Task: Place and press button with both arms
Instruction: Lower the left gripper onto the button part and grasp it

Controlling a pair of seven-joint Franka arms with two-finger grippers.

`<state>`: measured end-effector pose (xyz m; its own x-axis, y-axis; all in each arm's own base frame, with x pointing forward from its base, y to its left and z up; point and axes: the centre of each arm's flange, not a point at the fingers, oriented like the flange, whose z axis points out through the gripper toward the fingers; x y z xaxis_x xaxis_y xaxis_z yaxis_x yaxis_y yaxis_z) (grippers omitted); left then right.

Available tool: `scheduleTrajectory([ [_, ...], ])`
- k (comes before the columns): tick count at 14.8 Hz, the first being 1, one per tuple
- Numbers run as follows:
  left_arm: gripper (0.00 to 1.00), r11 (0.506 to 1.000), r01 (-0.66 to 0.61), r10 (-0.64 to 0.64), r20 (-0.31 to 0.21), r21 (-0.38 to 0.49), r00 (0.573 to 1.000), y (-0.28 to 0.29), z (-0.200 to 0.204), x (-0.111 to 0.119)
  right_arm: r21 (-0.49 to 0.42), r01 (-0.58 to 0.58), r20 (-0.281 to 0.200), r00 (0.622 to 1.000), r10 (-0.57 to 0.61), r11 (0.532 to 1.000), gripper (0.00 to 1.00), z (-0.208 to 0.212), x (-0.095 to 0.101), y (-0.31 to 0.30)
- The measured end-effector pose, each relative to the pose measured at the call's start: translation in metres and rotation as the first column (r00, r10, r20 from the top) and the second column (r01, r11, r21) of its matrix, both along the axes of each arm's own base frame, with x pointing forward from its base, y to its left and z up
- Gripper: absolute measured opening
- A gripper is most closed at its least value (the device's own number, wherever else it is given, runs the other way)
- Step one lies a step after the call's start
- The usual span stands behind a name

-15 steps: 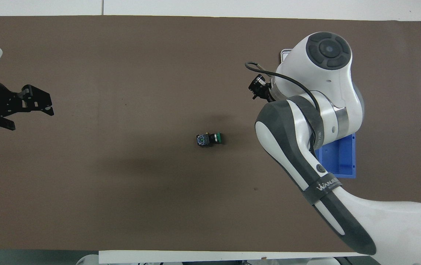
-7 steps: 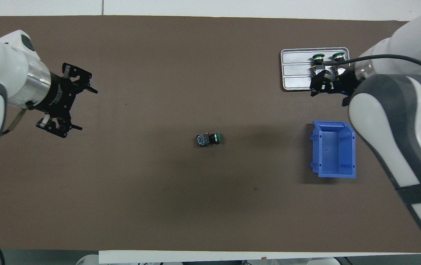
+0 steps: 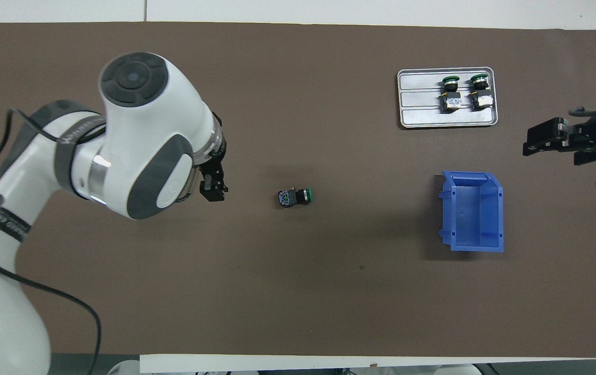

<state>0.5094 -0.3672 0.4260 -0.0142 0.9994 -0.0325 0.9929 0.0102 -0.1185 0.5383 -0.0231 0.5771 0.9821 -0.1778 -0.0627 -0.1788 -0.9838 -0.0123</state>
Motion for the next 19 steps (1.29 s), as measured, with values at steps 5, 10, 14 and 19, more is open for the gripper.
scheduleTrajectory([
  [5, 1.0, 0.995, -0.102, 0.102, 0.014, -0.002, 0.995, -0.072, -0.054, -0.018, -0.053, -0.056, 0.034, 0.998, 0.058, 0.997, 0.98, 0.042, -0.017, -0.005],
  [10, 1.0, 0.99, -0.139, 0.14, 0.036, -0.025, 0.989, -0.105, -0.073, -0.035, -0.057, -0.065, 0.047, 0.997, 0.068, 0.996, 0.99, 0.049, -0.021, 0.0],
  [14, 1.0, 0.988, -0.151, 0.153, 0.043, -0.034, 0.987, -0.118, -0.093, -0.047, -0.056, -0.066, 0.042, 0.997, 0.068, 0.996, 0.99, 0.048, -0.022, 0.0],
  [19, 0.99, 0.989, -0.142, 0.143, 0.04, -0.027, 0.989, -0.119, -0.114, -0.06, -0.056, -0.066, 0.042, 0.997, 0.068, 0.996, 0.99, 0.048, -0.022, 0.001],
])
